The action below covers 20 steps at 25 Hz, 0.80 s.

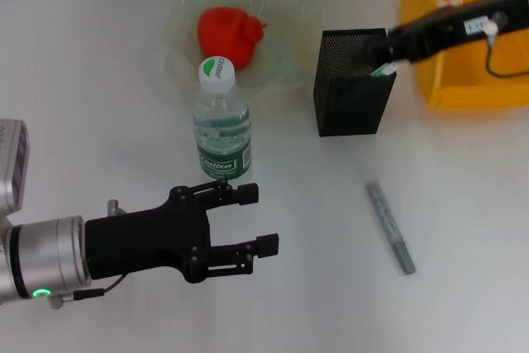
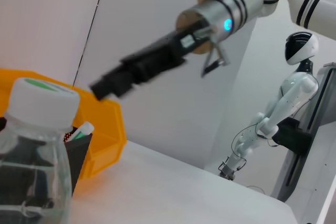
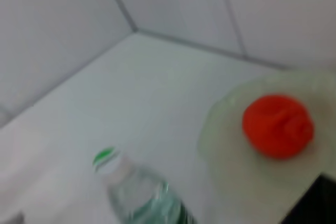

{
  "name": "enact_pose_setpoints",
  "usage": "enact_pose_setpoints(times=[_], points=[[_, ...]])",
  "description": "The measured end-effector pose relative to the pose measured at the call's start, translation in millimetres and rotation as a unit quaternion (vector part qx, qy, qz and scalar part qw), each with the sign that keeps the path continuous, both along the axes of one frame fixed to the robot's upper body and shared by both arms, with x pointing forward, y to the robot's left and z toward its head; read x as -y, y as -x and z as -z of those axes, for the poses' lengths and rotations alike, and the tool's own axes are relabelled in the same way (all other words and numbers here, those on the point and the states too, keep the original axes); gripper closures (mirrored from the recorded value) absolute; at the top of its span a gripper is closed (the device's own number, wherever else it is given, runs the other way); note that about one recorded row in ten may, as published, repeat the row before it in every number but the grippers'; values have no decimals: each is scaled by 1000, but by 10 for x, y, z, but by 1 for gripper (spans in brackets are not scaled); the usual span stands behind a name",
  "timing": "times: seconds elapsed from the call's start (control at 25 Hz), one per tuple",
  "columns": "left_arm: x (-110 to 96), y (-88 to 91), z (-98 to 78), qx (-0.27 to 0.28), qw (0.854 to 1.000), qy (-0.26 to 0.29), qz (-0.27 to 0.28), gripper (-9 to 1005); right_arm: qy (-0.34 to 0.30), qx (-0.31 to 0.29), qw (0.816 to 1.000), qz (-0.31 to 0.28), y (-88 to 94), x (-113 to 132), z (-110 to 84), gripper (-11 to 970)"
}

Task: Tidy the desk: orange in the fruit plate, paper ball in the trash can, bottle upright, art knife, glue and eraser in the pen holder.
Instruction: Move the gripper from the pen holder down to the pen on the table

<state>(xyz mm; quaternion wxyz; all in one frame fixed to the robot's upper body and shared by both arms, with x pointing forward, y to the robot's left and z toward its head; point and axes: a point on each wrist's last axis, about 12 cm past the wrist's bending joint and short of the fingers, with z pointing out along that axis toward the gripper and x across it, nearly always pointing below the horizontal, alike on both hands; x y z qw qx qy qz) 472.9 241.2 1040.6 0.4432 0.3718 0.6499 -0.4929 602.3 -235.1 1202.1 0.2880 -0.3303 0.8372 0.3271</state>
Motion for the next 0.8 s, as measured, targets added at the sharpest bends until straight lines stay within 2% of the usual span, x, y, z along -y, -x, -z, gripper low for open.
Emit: enact_pose_setpoints(times=[0.08, 0.16, 0.28, 0.36, 0.48, 0.52, 0.8], points=[[0, 0, 0, 0, 1000, 0, 0, 198, 15, -11, 1000, -5, 36, 2, -6, 524], [0, 5, -4, 0, 1000, 2, 1, 198, 107, -70, 992, -2, 144, -83, 78, 517], [0, 4, -5, 0, 1000, 3, 1, 199, 131, -81, 988, -1, 169, -121, 108, 507], [5, -6, -12, 1, 1000, 3, 2, 199, 210, -103, 972, -6, 249, -322, 235, 500], [3, -8, -23, 2, 1000, 5, 5, 199, 228, -105, 968, -6, 263, -376, 269, 490], [3, -6, -27, 3, 1000, 6, 6, 199, 260, -106, 960, -4, 287, -484, 340, 487], [-7, 10, -40, 8, 1000, 9, 11, 199, 298, -103, 949, 26, 316, -688, 426, 463]])
